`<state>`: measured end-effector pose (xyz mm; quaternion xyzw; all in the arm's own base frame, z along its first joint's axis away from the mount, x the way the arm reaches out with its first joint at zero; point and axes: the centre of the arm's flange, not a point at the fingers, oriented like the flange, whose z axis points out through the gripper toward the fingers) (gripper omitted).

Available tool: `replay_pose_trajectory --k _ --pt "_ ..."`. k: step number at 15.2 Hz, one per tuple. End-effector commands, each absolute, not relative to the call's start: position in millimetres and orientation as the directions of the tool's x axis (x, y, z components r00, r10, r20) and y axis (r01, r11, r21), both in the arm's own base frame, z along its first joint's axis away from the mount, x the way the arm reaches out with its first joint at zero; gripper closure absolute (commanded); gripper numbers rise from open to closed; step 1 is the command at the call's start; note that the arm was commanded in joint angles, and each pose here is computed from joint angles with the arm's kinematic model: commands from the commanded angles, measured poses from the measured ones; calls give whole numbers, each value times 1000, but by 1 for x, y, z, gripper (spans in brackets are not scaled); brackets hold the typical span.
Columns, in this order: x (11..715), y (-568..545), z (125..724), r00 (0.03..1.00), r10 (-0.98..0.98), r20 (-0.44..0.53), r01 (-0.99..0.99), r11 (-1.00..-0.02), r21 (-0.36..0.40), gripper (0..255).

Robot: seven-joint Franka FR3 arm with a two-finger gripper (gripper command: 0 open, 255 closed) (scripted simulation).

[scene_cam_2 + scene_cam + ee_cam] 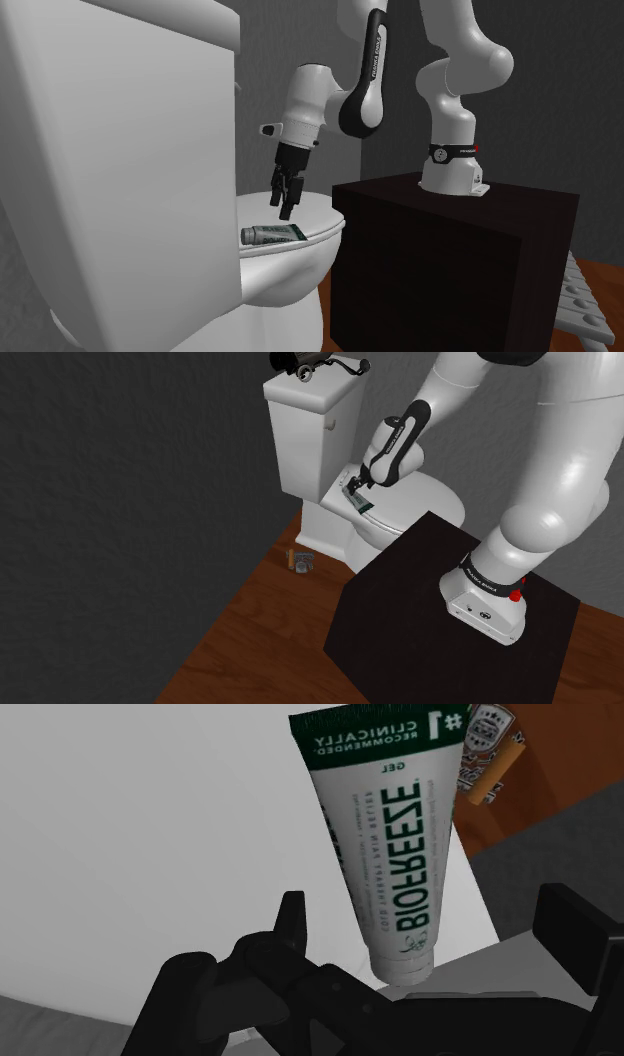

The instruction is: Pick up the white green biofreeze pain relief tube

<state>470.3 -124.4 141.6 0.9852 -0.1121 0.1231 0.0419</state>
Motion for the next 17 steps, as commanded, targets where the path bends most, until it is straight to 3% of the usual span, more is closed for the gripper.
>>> replay_pose_trajectory --k 1,10,11,17 --pt "479 -133 125 939 -219 265 -242 -969 56 0" --pt "479 -133 85 939 -219 265 -242 -969 56 0" --pt "478 -133 85 939 -219 265 -242 -969 56 255" --pt "478 -132 85 939 -219 265 -242 -969 56 255"
